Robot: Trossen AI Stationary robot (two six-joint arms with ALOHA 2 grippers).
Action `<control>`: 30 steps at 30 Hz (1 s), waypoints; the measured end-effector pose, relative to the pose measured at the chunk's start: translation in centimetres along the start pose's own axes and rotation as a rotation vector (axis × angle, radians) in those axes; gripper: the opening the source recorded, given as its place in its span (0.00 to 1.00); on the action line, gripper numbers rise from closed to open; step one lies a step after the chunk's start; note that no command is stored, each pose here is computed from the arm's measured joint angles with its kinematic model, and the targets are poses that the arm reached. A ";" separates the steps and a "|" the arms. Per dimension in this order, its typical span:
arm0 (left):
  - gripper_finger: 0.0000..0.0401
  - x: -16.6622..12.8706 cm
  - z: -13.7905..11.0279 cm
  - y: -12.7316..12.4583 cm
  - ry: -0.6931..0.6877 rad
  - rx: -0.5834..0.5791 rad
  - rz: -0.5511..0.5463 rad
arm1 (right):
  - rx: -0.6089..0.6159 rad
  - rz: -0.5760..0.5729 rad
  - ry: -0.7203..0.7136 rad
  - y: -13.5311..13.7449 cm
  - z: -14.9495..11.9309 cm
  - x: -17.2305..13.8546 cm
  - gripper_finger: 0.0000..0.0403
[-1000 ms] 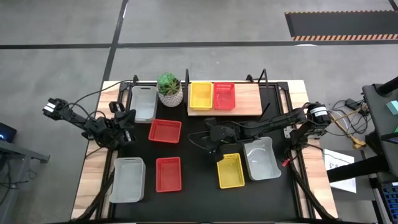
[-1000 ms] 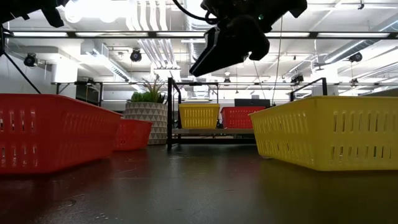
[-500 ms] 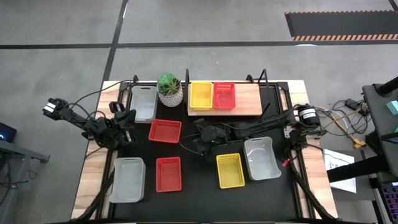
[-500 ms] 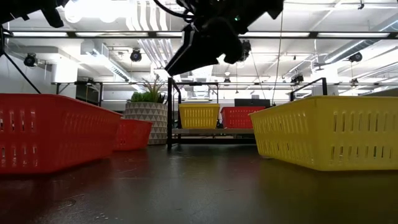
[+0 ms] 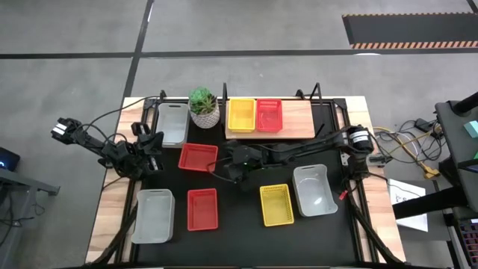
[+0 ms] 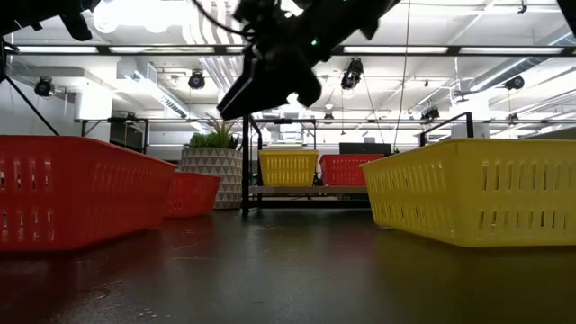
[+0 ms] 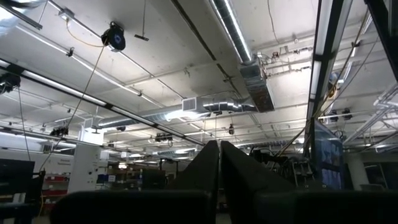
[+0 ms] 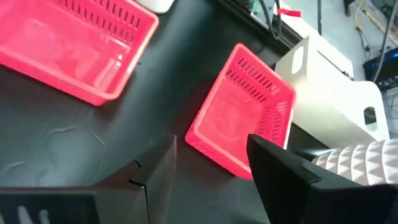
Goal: Stack baskets on shelf by color
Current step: Stack the top red bin on top of the red bin on the shelf
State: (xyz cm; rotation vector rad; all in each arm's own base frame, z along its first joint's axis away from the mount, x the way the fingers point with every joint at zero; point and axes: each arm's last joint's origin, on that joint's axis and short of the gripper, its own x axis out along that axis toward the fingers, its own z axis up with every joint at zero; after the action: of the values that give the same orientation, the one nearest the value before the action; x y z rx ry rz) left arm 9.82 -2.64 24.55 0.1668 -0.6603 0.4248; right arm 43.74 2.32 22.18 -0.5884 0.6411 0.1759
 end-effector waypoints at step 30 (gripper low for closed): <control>0.00 -0.1 -0.1 0.0 0.001 -0.002 -0.001 | -0.157 0.172 0.176 -2.8 -1.3 11.0 0.40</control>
State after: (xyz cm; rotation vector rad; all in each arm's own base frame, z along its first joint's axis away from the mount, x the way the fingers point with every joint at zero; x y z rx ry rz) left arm 9.78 -2.63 24.44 0.1652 -0.6597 0.4231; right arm 52.70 -0.94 15.94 -0.7050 0.8542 0.3400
